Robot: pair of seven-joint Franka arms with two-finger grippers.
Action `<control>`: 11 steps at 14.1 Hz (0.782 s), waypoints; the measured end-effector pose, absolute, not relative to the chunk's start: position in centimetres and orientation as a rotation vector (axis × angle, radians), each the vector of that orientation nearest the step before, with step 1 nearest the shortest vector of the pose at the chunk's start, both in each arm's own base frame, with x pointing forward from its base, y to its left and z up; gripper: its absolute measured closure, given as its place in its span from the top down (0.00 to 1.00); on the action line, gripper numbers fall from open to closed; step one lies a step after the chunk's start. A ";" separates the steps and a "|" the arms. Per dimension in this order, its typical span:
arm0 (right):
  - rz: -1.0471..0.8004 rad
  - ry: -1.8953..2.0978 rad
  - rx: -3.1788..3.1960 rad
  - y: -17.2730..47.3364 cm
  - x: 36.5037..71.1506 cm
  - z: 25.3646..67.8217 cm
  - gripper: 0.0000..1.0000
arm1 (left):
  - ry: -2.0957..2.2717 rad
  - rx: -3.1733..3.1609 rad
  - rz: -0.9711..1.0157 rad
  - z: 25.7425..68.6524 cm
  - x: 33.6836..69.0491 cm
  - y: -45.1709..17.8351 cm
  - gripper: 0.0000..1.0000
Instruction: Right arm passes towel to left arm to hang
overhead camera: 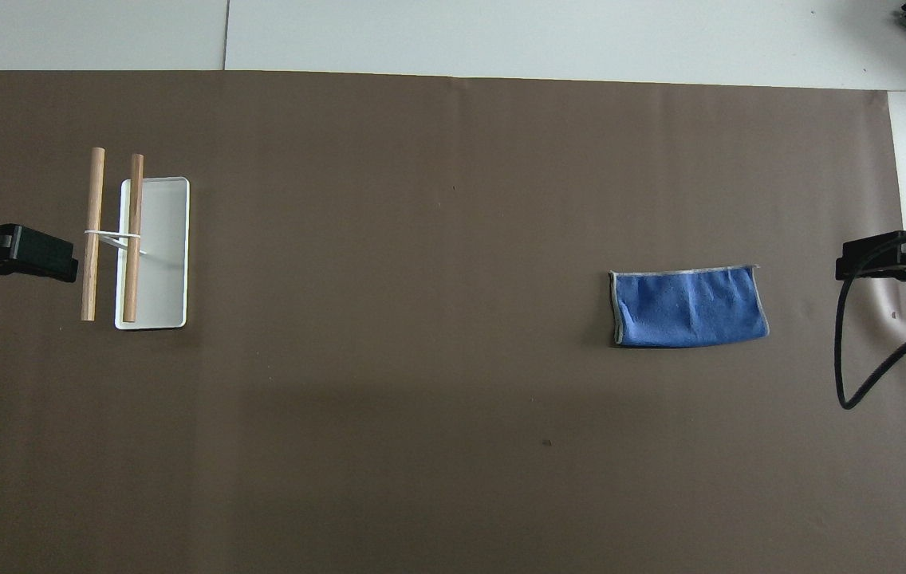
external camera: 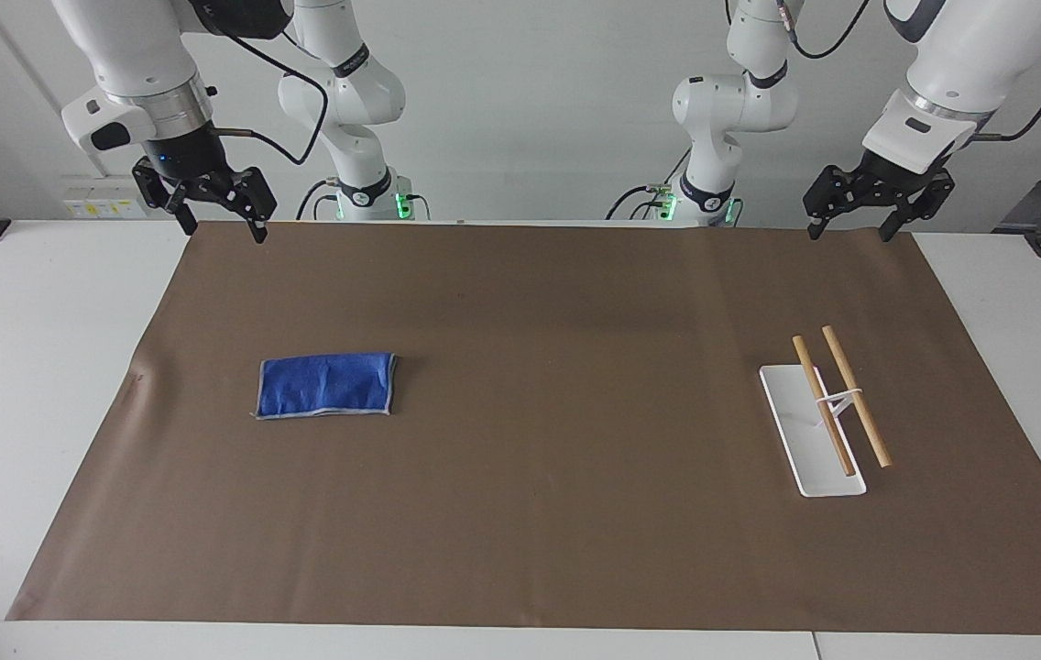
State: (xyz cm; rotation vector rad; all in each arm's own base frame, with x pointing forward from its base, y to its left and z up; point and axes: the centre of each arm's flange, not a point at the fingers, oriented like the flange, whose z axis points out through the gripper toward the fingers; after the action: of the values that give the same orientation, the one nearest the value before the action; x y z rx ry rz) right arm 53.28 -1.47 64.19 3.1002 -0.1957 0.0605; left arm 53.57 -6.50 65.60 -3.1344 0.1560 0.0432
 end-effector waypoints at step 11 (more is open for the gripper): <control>0.039 -0.197 3.105 -1.4 53.1 64.1 1.00 | 0.155 -3.135 0.042 65.7 53.5 -6.5 1.00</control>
State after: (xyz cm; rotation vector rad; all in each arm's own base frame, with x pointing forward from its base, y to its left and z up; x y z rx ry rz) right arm 53.14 -1.42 64.06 3.1046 -0.1966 0.0389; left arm 53.48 -6.46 65.68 -3.1345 0.1552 0.0419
